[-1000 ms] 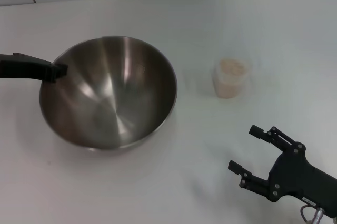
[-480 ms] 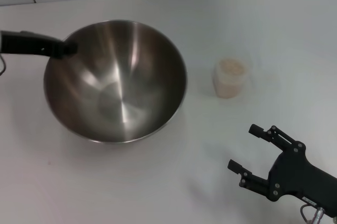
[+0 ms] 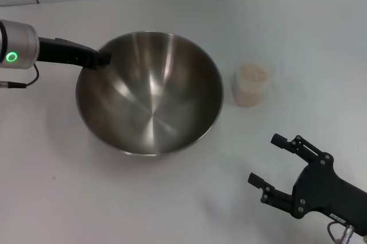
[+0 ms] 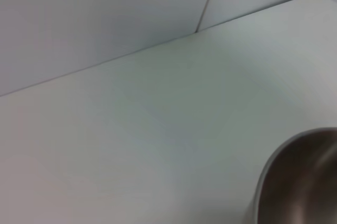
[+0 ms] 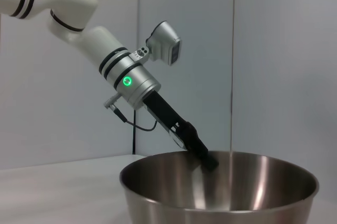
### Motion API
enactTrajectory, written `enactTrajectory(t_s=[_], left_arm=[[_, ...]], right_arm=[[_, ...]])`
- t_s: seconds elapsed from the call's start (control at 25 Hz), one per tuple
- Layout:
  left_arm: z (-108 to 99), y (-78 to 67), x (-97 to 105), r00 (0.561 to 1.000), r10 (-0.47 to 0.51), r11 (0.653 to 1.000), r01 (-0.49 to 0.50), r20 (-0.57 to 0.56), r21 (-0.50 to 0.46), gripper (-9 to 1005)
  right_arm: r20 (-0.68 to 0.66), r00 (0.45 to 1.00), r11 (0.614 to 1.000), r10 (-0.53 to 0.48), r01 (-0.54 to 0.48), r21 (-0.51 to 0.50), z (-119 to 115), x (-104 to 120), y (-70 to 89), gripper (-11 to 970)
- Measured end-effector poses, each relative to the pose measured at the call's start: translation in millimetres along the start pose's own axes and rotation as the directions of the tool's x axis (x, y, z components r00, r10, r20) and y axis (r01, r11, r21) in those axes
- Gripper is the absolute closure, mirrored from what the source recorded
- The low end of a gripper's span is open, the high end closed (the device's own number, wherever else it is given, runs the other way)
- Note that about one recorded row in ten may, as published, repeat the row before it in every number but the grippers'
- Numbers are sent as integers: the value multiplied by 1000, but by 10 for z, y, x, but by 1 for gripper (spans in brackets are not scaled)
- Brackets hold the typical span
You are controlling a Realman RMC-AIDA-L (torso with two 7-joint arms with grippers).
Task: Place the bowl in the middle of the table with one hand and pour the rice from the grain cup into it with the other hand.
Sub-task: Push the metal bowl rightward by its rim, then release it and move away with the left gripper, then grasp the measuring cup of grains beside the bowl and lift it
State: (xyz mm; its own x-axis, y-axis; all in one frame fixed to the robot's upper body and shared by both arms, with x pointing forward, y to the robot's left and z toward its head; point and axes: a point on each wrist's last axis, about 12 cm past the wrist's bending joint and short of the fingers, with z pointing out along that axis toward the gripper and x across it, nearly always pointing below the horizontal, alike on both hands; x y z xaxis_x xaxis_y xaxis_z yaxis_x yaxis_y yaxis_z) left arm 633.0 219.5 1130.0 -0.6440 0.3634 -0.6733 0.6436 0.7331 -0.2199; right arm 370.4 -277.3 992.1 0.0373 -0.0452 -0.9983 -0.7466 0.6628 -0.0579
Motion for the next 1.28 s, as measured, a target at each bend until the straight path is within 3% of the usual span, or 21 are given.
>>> enactTrajectory(t_s=[0.44, 0.52, 0.8, 0.84, 0.96, 1.04, 1.16, 1.28], left_arm=[[-27, -14, 66, 997, 54, 998, -55, 52, 23, 840], [-154, -33, 31, 990, 94, 994, -99, 106, 39, 829], [-539, -103, 89, 946, 254, 964, -265, 202, 30, 587], [-720, -137, 255, 908, 316, 941, -338, 276, 33, 562], [-806, -163, 369, 879, 357, 922, -386, 317, 34, 489], [-949, -201, 651, 831, 406, 892, -451, 381, 34, 440], [-1056, -195, 996, 816, 406, 884, -464, 411, 48, 367], [-1072, -158, 1193, 814, 394, 890, -454, 426, 45, 268]], right_arm=[[1, 1000, 1000, 0, 0, 1, -1, -1, -2, 134], [2, 1000, 1000, -1, 1, 5, -1, -2, -6, 134], [21, 1000, 994, 1, -3, 108, -35, -15, -78, 134], [24, 1000, 990, 1, -5, 144, -49, -15, -102, 133], [29, 999, 964, 24, -31, 265, -85, 4, -169, 133], [38, 998, 936, 41, -52, 348, -110, 17, -213, 133], [41, 997, 880, 61, -73, 470, -151, 44, -310, 133], [33, 996, 837, 84, -88, 541, -140, 79, -392, 133]])
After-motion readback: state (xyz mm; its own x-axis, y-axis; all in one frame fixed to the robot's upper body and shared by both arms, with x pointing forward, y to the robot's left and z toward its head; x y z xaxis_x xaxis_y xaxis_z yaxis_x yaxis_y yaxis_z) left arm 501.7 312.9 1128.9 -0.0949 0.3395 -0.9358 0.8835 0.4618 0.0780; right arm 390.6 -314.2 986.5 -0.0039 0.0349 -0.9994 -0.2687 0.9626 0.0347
